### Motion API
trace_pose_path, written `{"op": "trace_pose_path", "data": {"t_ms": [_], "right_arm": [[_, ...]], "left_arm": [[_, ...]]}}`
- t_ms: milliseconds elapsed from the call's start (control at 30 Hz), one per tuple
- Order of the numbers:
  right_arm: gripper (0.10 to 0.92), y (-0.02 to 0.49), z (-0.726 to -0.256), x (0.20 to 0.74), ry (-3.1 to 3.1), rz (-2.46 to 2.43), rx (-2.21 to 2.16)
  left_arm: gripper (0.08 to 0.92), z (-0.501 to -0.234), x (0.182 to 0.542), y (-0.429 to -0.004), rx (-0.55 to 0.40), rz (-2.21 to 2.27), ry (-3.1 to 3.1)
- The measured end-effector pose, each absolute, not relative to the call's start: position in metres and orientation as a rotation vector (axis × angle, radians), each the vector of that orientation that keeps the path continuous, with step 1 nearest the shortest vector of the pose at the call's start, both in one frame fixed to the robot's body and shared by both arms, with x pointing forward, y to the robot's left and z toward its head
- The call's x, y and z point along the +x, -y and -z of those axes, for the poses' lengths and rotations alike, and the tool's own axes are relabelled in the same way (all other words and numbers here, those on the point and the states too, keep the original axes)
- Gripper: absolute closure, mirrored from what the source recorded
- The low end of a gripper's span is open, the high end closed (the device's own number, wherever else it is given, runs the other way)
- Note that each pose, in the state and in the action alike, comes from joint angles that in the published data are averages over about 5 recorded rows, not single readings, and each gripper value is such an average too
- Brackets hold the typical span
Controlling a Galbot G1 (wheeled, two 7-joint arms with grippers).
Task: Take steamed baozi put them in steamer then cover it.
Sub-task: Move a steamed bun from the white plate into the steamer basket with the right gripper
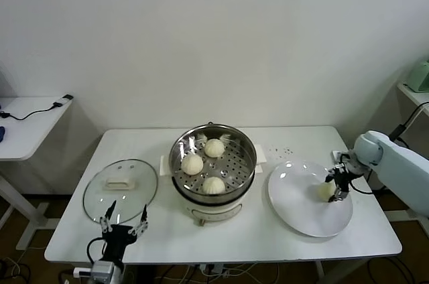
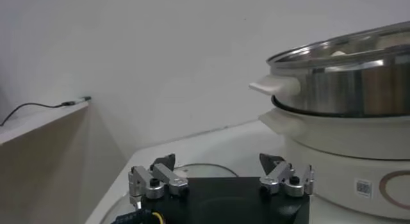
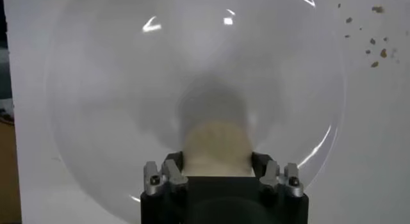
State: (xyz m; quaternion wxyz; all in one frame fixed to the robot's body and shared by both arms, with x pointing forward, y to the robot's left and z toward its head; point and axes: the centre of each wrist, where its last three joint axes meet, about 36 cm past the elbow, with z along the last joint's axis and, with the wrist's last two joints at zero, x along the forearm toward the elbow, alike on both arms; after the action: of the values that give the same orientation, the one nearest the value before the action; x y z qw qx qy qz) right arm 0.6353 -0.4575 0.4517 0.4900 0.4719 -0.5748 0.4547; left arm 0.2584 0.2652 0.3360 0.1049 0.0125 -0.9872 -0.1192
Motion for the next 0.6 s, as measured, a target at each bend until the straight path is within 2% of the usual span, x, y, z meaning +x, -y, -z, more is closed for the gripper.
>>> {"op": "trace_pose_path", "data": {"t_ms": [267,600], "right_arm": [[0.337,0.442,-0.494,0.653,1.44,-1.14,1.152],[0.335,0.374,-0.611,0.696,1.529,-1.205,1.218]], "left_arm": [[0.177,-0.337,0.255,-0.264,0.025,0.35,2.91],[0.177,-0.339,0.257,-0.258,-0.015,0.333,2.925]]}}
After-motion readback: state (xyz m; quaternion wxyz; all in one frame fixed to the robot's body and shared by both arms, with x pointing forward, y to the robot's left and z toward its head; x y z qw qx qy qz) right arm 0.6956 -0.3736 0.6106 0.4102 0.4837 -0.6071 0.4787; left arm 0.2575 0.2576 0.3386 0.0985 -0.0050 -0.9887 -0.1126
